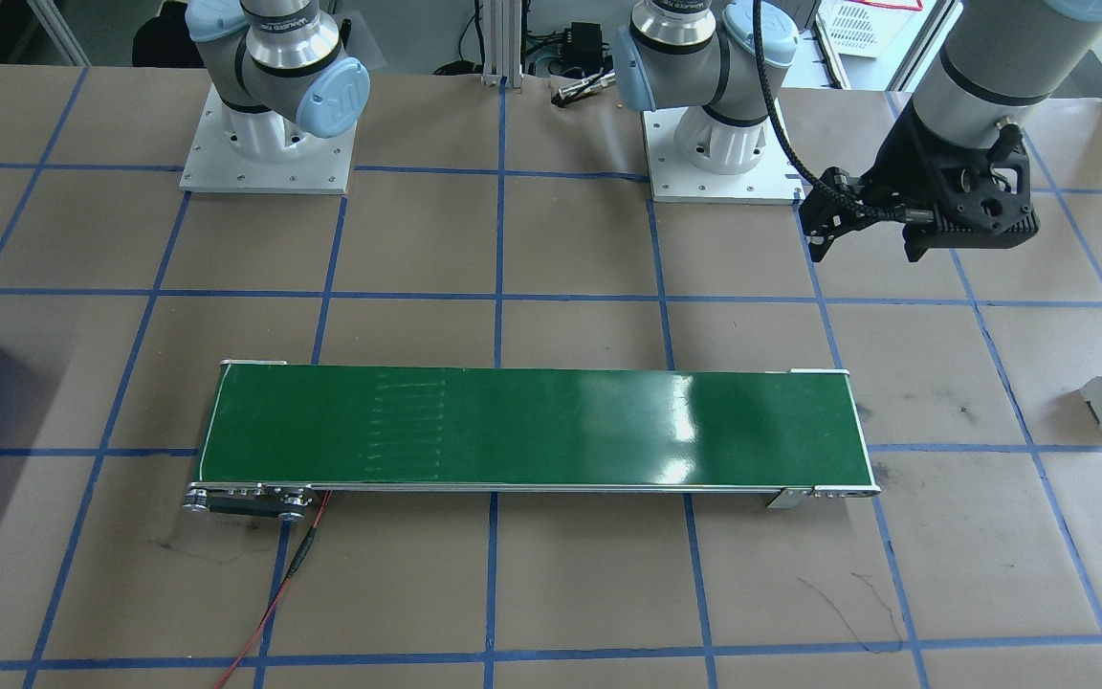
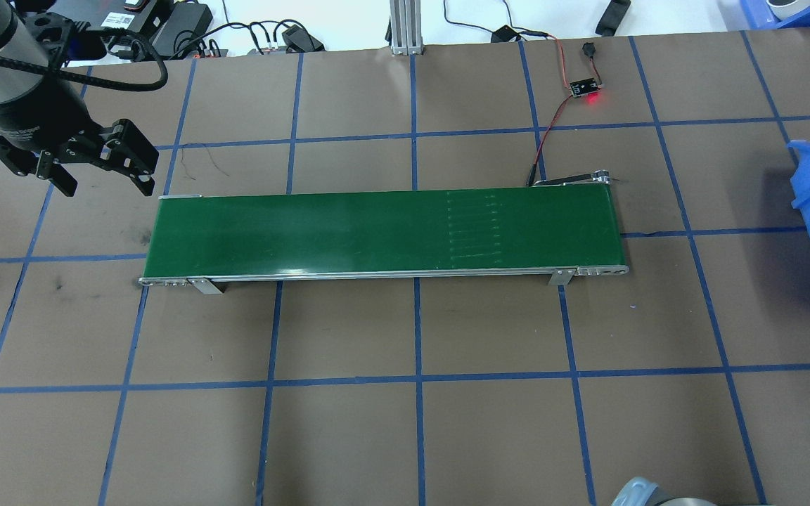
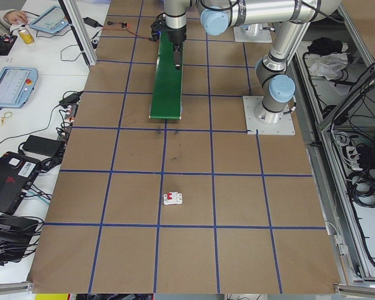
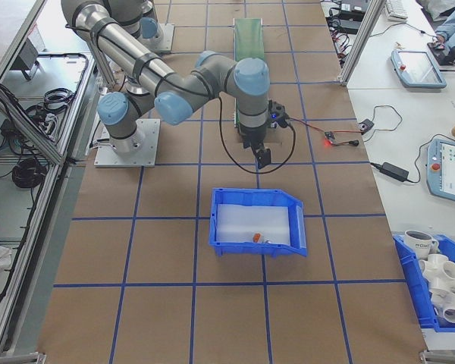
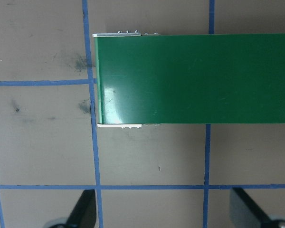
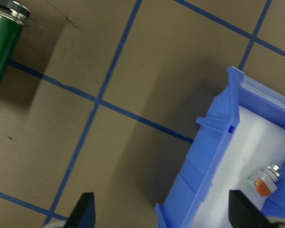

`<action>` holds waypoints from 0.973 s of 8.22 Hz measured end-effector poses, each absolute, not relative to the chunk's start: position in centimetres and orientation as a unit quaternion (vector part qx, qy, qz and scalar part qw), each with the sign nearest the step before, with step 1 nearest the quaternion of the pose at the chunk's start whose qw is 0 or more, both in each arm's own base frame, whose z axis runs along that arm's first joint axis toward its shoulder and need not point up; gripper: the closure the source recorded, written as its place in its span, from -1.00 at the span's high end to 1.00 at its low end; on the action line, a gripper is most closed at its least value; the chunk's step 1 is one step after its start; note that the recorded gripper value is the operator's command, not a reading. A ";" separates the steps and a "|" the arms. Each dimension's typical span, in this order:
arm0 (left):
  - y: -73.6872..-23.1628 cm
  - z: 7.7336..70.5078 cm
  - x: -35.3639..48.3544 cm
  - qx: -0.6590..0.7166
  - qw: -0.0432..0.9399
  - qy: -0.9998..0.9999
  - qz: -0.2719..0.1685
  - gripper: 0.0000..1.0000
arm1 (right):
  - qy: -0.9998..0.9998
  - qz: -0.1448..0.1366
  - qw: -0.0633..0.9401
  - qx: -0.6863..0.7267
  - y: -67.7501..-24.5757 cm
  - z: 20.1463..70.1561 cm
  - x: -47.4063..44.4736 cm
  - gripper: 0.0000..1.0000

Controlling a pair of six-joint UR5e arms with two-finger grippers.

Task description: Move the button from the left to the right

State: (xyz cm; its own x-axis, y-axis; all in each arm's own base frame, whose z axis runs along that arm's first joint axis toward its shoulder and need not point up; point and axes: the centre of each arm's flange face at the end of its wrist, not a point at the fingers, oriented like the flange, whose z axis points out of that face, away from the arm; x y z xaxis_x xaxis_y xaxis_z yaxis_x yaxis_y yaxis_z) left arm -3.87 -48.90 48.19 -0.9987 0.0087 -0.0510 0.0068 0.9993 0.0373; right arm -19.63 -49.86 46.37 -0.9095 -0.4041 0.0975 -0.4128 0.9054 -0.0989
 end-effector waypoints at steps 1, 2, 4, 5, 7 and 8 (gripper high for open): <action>-48.9 48.2 -3.9 0.004 0.026 0.999 0.018 1.00 | -0.978 0.069 0.040 0.194 -50.3 48.3 -14.6 1.00; -48.9 48.2 -3.9 0.004 0.026 1.000 0.018 1.00 | -0.979 0.079 0.043 0.183 -50.6 49.8 -9.4 1.00; -48.9 48.2 -3.9 0.004 0.026 1.000 0.018 1.00 | -0.981 0.093 0.045 0.163 -50.1 51.9 -0.6 1.00; -48.9 48.2 -3.9 0.004 0.026 1.000 0.018 1.00 | -0.982 0.098 0.043 0.156 -49.6 52.5 3.3 1.00; -48.9 48.2 -3.9 0.005 0.026 1.000 0.017 1.00 | -0.982 0.096 0.050 0.153 -48.9 52.8 6.9 1.00; -48.9 48.3 -3.9 0.005 0.026 1.000 0.017 1.00 | -0.983 0.093 0.049 0.149 -48.9 52.6 7.5 1.00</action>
State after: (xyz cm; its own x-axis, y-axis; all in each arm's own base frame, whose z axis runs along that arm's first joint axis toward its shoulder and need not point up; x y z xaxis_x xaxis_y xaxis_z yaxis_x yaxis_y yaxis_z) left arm -3.87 -48.93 48.26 -0.9986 0.0101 -0.0514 0.0083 0.9994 0.0348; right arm 7.47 -48.87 52.62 -0.9507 -0.2844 0.1238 -0.3026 0.9381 -0.1684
